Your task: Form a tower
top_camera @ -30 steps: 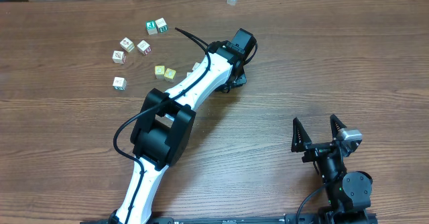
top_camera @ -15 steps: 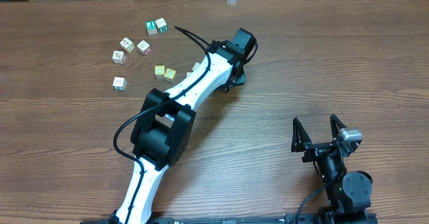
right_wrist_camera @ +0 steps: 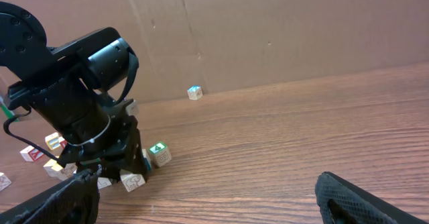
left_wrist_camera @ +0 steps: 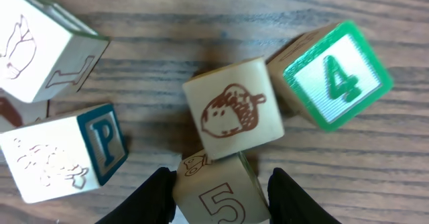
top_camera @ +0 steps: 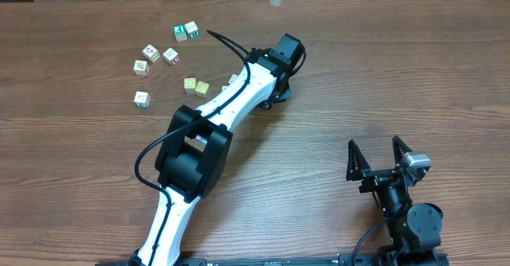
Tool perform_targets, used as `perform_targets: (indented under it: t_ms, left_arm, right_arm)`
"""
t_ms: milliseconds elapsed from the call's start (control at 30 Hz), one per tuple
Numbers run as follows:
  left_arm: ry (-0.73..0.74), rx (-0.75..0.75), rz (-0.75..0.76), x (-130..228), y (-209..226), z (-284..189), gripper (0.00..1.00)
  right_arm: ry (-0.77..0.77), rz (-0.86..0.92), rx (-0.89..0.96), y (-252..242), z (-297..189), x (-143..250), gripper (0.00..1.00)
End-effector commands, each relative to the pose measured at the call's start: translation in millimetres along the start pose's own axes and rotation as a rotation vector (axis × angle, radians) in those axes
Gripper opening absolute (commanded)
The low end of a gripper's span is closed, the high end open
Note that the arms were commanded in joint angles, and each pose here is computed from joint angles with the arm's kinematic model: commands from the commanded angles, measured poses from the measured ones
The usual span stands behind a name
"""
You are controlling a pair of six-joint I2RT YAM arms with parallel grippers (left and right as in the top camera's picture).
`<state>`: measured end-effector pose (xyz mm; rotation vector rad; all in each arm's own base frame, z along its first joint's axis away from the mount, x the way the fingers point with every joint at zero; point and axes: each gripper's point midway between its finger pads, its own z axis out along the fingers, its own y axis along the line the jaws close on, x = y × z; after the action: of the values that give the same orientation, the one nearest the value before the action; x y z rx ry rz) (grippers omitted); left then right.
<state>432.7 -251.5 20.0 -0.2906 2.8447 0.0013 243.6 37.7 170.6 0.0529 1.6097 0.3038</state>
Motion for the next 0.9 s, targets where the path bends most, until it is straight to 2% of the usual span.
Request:
perform_targets:
  t_ms: [0, 233, 367, 433, 733, 833, 867]
  left_arm:
    - [0.027, -0.054, 0.027, 7.1, 12.5, 9.1, 0.36]
    - [0.073, -0.043, 0.133, 16.2, 12.7, 8.7, 0.34]
    - [0.074, -0.046, 0.132, 16.0, 13.6, 8.7, 0.51]
    - [0.073, -0.046, 0.132, 15.9, 13.6, 8.7, 0.52]
    - [0.036, -0.038, 0.126, 8.3, 9.9, 9.7, 0.45]
    - [0.037, -0.039, 0.127, 8.6, 9.9, 9.6, 0.35]
    - [0.038, -0.040, 0.128, 9.0, 10.3, 9.6, 0.34]
  right_arm:
    - [-0.008, 0.005, 0.001, -0.8, 0.0, 0.8, 1.00]
    - [-0.008, 0.005, 0.001, -0.8, 0.0, 0.8, 1.00]
    - [-0.008, 0.005, 0.001, -0.8, 0.0, 0.8, 1.00]
    - [-0.008, 0.005, 0.001, -0.8, 0.0, 0.8, 1.00]
    - [-0.008, 0.005, 0.001, -0.8, 0.0, 0.8, 1.00]
    - [-0.008, 0.005, 0.001, -0.8, 0.0, 0.8, 1.00]
    - [-0.008, 0.005, 0.001, -0.8, 0.0, 0.8, 1.00]
